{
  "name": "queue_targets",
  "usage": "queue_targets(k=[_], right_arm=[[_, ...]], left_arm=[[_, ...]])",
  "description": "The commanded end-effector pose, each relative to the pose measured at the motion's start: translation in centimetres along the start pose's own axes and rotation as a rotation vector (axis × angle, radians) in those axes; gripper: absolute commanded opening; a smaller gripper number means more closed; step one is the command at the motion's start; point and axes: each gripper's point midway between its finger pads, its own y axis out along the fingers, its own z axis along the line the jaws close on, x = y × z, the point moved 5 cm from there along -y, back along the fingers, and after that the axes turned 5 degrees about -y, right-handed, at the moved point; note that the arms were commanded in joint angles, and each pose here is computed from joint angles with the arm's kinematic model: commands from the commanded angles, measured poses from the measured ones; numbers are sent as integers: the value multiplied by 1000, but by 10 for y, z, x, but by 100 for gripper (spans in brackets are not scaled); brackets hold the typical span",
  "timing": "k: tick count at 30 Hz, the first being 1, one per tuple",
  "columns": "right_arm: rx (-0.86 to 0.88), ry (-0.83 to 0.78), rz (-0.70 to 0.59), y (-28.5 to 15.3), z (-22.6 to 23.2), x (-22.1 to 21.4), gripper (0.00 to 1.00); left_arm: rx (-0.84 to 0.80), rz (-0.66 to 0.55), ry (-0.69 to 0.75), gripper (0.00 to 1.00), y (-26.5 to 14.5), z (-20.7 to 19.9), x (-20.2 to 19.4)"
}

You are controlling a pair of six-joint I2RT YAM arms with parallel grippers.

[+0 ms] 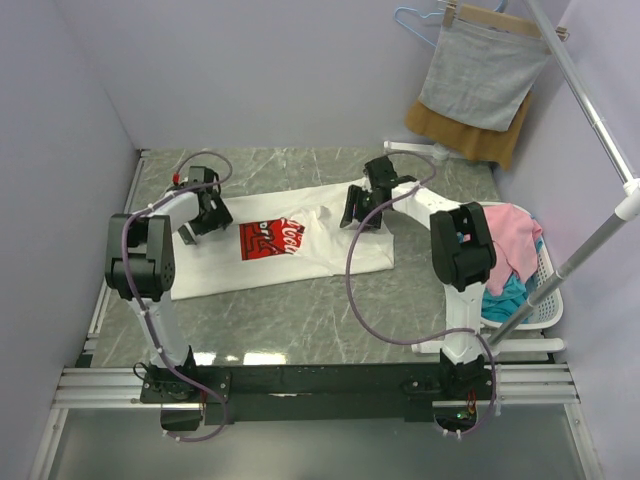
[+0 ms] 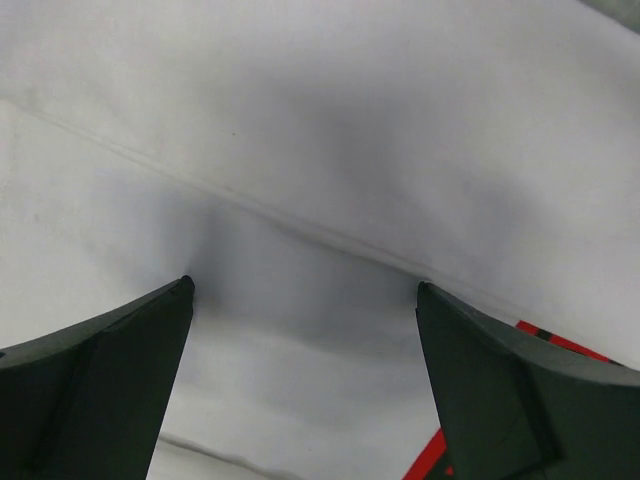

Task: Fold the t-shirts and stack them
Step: Rotate the tshirt 90 degrees

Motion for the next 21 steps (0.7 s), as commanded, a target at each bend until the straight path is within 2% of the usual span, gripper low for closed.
queue_targets(k=[1, 3, 5, 6, 7, 9, 10, 12, 13, 15, 16, 20, 21], right_arm=[[-72, 66, 55, 16, -8, 4, 64], [-105, 89, 101, 27, -15, -3, 64], [-107, 80, 93, 28, -12, 10, 64], [-124, 89, 141, 36, -17, 4, 64], [-123, 84, 113, 33, -11, 22, 64], [-133, 85, 173, 45, -13, 20, 64], [-117, 72, 130, 41, -5, 40, 64], [-122, 78, 158, 52, -7, 42, 65], [-79, 61, 119, 47, 4, 60, 66], [-68, 70, 141, 61, 3, 61, 69], [-5, 60, 107, 55, 15, 77, 69], [140, 61, 81, 64, 30, 87, 71], [228, 9, -18, 55, 46, 106, 72]], left_arm=[[27, 75, -15, 100, 4, 14, -35], [22, 99, -38, 100, 5, 18, -47], [10, 149, -40, 99, 4, 24, -67], [8, 165, -48, 99, 3, 24, -76], [10, 197, -46, 99, 1, 29, -90], [-11, 231, -24, 100, -8, 23, -111], [-6, 245, -11, 100, -14, 27, -124], [-42, 290, 28, 100, -26, 18, -151], [-49, 314, 42, 100, -33, 19, -164], [-108, 369, 95, 100, -48, 7, -195], [-126, 397, 112, 100, -53, 6, -208], [-158, 499, 208, 100, -76, 1, -257], [-168, 516, 251, 100, -86, -1, -272]])
